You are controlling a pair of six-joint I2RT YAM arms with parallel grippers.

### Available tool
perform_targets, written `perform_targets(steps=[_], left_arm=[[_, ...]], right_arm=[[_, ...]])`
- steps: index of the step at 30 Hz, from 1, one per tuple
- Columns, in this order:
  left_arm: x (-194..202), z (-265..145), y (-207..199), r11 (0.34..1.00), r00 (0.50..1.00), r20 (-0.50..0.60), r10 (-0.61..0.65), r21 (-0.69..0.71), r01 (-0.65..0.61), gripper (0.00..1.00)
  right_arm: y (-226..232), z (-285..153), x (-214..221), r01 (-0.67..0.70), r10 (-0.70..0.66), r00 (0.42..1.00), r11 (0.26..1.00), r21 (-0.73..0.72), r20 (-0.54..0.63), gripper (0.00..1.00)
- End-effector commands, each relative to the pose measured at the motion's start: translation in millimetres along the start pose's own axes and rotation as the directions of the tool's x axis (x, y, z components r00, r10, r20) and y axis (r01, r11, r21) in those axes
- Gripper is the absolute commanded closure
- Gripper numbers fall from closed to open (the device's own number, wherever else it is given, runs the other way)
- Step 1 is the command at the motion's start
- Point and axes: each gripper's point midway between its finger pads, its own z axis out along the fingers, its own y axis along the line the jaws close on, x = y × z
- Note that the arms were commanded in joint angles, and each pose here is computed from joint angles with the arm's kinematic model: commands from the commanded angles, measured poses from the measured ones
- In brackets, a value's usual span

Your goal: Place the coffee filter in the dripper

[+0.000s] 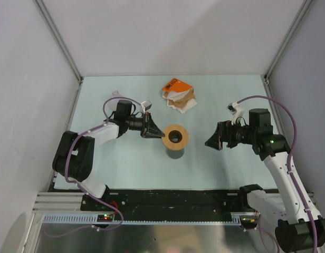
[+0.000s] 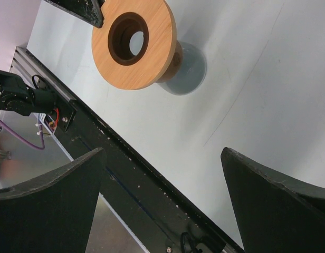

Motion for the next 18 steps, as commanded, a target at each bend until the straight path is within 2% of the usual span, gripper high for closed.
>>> perform_targets(steps=[1, 3, 5, 7, 15, 18], left_arm=[[-2.9, -0.1, -1.6, 0.998, 0.998, 0.003, 0.065, -0.009, -0.065, 0.85], [-2.1, -0.2, 1.4, 0.998, 0.998, 0.002, 0.061, -0.023, -0.061, 0.77], [-0.7, -0.3, 3.4, 0.998, 0.998, -0.004, 0.055, -0.039, -0.055, 0.65], [-0.6, -0.2, 4.4, 0.997, 0.999, -0.005, 0.054, -0.046, -0.054, 0.57], [0.5, 2.6, 0.2, 0.997, 0.998, -0.015, 0.063, -0.044, -0.063, 0.46], [3.6, -0.2, -3.7, 0.996, 0.997, -0.011, 0.072, -0.043, -0.072, 0.32]], right_arm=[[3.2, 0.4, -5.1, 0.008, -0.008, 1.0, 1.0, -0.022, 0.021, 0.03], [3.0, 1.1, -6.3, 0.008, -0.008, 1.0, 1.0, -0.023, 0.023, 0.03], [2.7, 1.8, -7.2, 0.006, -0.006, 1.0, 1.0, -0.023, 0.025, 0.03], [2.6, 2.3, -7.7, 0.006, -0.006, 1.0, 1.0, -0.024, 0.026, 0.03], [0.9, 3.6, -6.7, 0.002, -0.002, 1.0, 1.0, -0.021, 0.023, 0.03], [1.1, 3.6, -6.9, 0.002, -0.002, 1.0, 1.0, -0.022, 0.024, 0.03]])
